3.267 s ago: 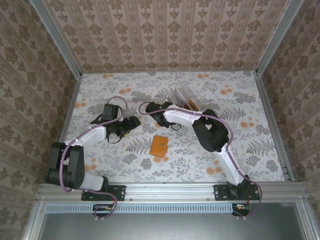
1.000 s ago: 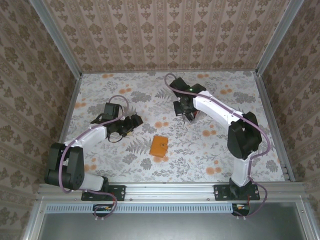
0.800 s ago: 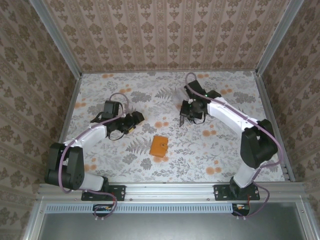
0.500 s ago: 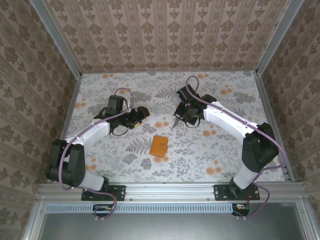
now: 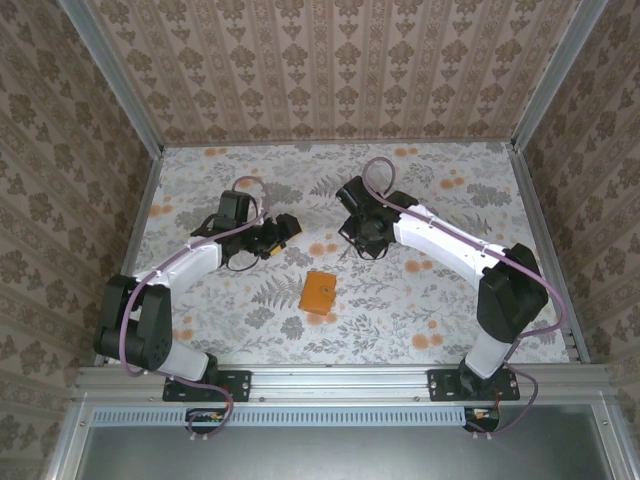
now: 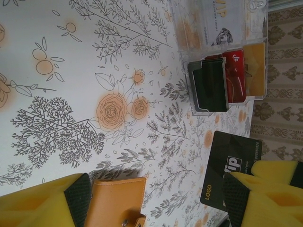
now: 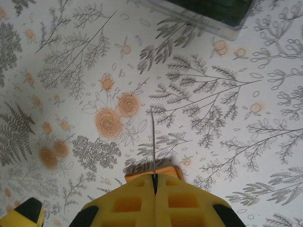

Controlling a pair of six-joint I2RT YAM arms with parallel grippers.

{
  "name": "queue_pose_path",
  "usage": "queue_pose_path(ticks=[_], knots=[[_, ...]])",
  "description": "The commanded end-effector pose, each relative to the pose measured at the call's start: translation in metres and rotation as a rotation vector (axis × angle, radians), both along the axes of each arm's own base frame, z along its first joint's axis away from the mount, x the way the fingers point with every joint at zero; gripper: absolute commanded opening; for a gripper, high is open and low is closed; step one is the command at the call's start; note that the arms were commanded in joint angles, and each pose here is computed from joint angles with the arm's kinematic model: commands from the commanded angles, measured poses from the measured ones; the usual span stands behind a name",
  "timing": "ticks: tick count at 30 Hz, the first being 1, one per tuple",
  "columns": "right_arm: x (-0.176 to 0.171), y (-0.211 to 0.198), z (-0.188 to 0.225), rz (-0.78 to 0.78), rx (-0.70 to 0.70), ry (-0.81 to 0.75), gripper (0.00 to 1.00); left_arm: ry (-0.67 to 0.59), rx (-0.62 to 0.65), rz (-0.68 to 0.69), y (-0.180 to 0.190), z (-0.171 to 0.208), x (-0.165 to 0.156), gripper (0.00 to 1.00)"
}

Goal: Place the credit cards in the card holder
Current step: Pick up the credit card from the storage box.

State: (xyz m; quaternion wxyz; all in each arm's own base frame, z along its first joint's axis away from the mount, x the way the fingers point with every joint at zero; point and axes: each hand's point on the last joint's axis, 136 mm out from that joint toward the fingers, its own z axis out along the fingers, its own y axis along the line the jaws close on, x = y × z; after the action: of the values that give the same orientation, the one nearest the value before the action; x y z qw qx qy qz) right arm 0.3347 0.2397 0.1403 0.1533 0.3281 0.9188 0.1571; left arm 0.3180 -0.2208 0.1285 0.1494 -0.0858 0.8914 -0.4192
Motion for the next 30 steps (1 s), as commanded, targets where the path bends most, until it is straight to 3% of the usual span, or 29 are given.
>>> queue_pose_path(ticks=[1,4,12,19,30], knots=[[0.011,0.043,0.018,0.219,0.176,-0.125,0.0,-0.009,-0.037,-0.032,-0.011,0.01,0.002,0.76],[0.01,0.064,0.029,0.327,0.296,-0.222,0.0,-0.019,-0.061,-0.051,-0.016,0.014,0.0,0.76],[0.002,0.069,0.048,0.437,0.391,-0.287,0.0,-0.019,-0.172,-0.112,-0.032,0.023,-0.006,0.75],[0.002,0.059,0.06,0.446,0.525,-0.384,0.0,-0.039,-0.236,-0.128,-0.039,0.037,-0.003,0.74],[0.01,0.053,0.076,0.452,0.667,-0.462,0.0,-0.06,-0.344,-0.222,-0.059,0.06,-0.008,0.62]])
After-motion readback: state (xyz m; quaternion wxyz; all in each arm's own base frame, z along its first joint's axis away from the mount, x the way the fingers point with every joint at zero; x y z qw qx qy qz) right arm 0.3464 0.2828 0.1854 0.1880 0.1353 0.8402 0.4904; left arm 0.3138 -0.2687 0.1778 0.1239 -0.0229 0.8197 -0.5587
